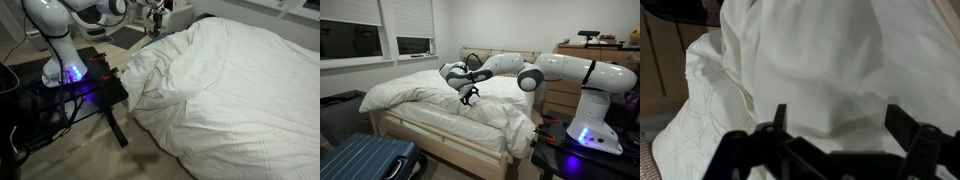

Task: Uncover the duvet

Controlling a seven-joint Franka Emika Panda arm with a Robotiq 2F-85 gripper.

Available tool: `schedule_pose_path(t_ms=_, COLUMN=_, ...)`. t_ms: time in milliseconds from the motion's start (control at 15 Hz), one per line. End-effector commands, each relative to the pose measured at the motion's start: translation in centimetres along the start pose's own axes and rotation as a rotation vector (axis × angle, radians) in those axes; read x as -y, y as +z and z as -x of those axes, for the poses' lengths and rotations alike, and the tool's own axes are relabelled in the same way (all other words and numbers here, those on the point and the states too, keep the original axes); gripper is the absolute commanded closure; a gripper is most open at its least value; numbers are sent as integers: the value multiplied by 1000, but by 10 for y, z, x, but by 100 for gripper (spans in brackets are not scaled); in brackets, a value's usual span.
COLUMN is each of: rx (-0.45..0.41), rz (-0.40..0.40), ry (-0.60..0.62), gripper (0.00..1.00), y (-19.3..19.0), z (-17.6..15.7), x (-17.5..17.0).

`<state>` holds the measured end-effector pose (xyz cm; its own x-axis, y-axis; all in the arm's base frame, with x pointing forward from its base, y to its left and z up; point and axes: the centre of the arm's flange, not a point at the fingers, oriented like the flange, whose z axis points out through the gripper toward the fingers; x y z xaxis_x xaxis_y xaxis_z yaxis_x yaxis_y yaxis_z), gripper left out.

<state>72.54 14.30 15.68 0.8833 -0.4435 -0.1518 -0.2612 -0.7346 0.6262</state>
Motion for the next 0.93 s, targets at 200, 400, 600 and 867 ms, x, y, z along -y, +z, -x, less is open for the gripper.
schedule_pose_path(t_ms=200, rx=66, rz=99, ry=78, gripper=0, y=85, z=38, x=-31)
schedule_pose_path(t_ms=400, rx=107, rz=125, ry=91, gripper=0, y=106, z=35, x=-34)
schedule_pose_path(t_ms=600, rx=175, rz=136, ry=127, gripper=22, y=125, z=32, x=-39)
schedule_pose_path(t_ms=867, rx=197, rz=147, ry=184, gripper=51, y=148, z=28, x=-48)
